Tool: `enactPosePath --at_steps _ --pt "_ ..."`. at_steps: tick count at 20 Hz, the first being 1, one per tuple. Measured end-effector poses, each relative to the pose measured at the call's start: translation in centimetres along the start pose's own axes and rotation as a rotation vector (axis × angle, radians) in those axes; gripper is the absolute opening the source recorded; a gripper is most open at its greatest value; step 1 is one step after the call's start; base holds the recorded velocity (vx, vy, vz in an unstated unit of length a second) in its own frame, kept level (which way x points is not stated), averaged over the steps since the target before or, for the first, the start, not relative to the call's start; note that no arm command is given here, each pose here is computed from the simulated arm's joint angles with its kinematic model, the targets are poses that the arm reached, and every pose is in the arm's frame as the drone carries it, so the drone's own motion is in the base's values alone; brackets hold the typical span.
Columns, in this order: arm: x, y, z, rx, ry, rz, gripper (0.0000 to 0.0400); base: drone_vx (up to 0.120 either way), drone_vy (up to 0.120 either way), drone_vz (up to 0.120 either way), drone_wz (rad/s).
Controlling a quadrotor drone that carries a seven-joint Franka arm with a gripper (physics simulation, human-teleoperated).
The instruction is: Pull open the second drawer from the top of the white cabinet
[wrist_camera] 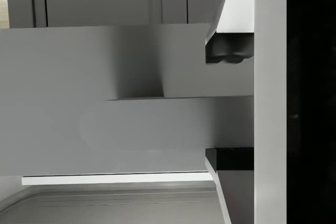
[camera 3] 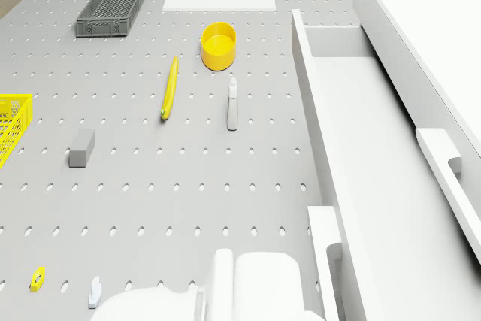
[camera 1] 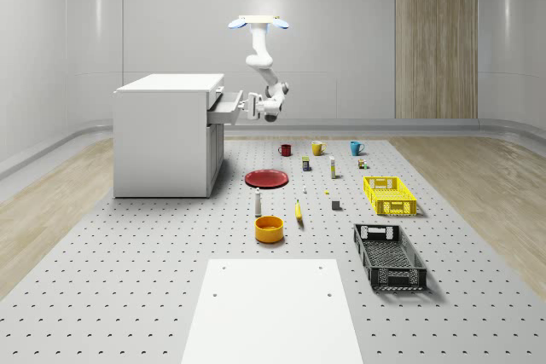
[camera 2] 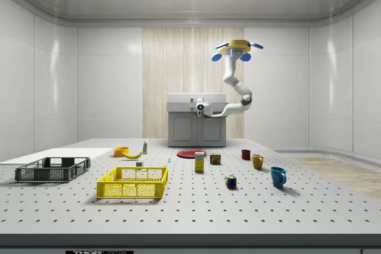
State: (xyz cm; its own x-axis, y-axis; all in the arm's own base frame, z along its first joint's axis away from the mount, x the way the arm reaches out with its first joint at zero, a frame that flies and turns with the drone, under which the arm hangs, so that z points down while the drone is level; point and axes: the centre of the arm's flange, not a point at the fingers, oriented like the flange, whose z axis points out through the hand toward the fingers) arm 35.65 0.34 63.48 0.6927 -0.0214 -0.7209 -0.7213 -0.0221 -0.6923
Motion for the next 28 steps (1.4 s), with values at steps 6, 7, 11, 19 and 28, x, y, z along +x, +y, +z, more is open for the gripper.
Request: enactPosePath --at_steps 6,7,11,19,28 --pt "0.6 0.2 -2.0 0.010 -0.011 -0.017 0.0140 0.000 0.000 0.000 0.000" --pt "0.6 0.3 -2.5 0.011 -0.012 -0.017 0.0138 0.000 0.000 0.000 0.000" --pt "0.8 0.3 -4.3 0.015 -0.016 -0.016 0.0179 0.000 0.000 0.000 0.000" --pt "0.9 0.4 -5.9 0.020 -0.020 -0.022 0.0284 0.000 0.050 0.000 0.000" --pt "0.9 0.4 -6.2 0.021 -0.021 -0.023 0.0298 0.000 0.107 0.000 0.000"
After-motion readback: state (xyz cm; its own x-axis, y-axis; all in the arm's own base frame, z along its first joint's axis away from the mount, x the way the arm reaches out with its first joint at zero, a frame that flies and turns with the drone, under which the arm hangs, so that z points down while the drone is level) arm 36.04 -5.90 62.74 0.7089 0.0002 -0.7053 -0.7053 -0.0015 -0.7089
